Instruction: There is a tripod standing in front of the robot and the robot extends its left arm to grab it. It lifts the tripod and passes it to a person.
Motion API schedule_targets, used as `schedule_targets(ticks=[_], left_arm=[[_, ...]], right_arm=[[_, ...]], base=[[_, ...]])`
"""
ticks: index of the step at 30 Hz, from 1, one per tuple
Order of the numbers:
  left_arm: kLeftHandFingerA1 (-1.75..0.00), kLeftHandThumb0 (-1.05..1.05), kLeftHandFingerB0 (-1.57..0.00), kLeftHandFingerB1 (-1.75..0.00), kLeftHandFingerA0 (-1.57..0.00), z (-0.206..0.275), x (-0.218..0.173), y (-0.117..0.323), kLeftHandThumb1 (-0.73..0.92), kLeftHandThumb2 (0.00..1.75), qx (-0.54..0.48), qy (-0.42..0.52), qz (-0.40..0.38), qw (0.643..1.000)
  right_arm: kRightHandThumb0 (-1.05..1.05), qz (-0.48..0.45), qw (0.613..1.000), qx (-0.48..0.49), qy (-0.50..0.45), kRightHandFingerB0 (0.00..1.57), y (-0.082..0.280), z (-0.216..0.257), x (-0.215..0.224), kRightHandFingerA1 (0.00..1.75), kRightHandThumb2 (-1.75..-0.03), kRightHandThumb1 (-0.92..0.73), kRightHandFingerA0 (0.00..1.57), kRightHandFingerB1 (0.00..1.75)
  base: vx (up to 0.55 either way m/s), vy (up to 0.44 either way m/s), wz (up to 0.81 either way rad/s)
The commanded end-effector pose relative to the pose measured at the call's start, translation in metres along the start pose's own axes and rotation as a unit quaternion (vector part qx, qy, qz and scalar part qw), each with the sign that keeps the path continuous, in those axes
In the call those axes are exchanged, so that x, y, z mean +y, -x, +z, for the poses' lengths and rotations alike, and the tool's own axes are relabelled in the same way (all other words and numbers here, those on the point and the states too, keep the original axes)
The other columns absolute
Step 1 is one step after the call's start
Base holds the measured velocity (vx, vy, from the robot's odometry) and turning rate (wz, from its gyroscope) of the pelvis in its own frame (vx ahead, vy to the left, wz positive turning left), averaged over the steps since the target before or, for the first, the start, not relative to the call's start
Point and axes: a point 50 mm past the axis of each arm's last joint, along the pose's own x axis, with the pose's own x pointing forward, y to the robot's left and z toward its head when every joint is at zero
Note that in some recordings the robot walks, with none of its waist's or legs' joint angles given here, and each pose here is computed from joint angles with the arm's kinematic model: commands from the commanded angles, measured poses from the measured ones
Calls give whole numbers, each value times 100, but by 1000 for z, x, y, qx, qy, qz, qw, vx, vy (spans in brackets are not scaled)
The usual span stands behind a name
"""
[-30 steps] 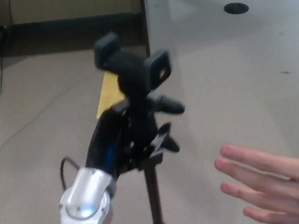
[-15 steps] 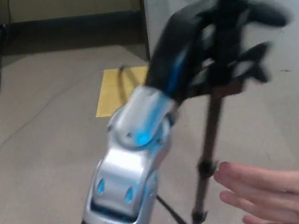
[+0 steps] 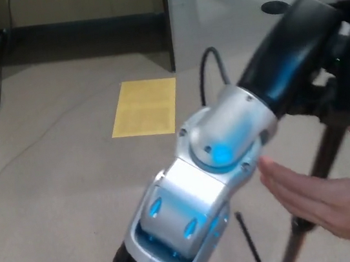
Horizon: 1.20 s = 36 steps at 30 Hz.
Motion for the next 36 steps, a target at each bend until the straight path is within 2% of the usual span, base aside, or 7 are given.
schedule_targets(ticks=[1,18,24,25,29,30,36], left_arm=[[-135,-15,-75,-121,-95,78,-57,-8,73,94,-137,52,-68,987],[-167,-19,-16,-144,-43,84,-58,14,92,94,-139,-61,-143,978],[-98,-43,-71,-77,-87,67,-32,12,83,66,-89,-29,-111,989],[-89,-44,-77,-78,-87,66,-30,12,63,99,-84,-30,-108,990],[-70,-61,-93,-61,-104,46,7,20,62,58,-39,-65,-50,996],[-12,-64,0,-12,0,44,14,23,39,77,-31,-77,-35,996],[-4,-62,0,-5,0,35,59,51,39,74,6,-96,25,995]], right_arm=[[-41,1,1000,13,10,51,3,-7,-1,43,-62,-71,68,37],[-42,-7,1000,11,20,51,0,-2,-6,42,-62,-71,70,37],[-42,-6,1000,11,21,51,-1,-2,-6,42,-62,-71,70,37],[-42,-6,1000,11,21,51,-1,-2,-6,42,-62,-71,70,37],[-42,-6,1000,11,22,51,-1,-2,-6,42,-62,-71,70,37],[-56,-14,999,29,35,47,-2,-4,-8,58,-89,-58,68,51],[-40,1,1000,16,10,49,-3,0,-10,44,-61,-71,70,37]], base=[[0,0,0],[0,0,0],[0,0,0],[0,0,0],[0,0,0],[0,0,0],[0,0,0]])
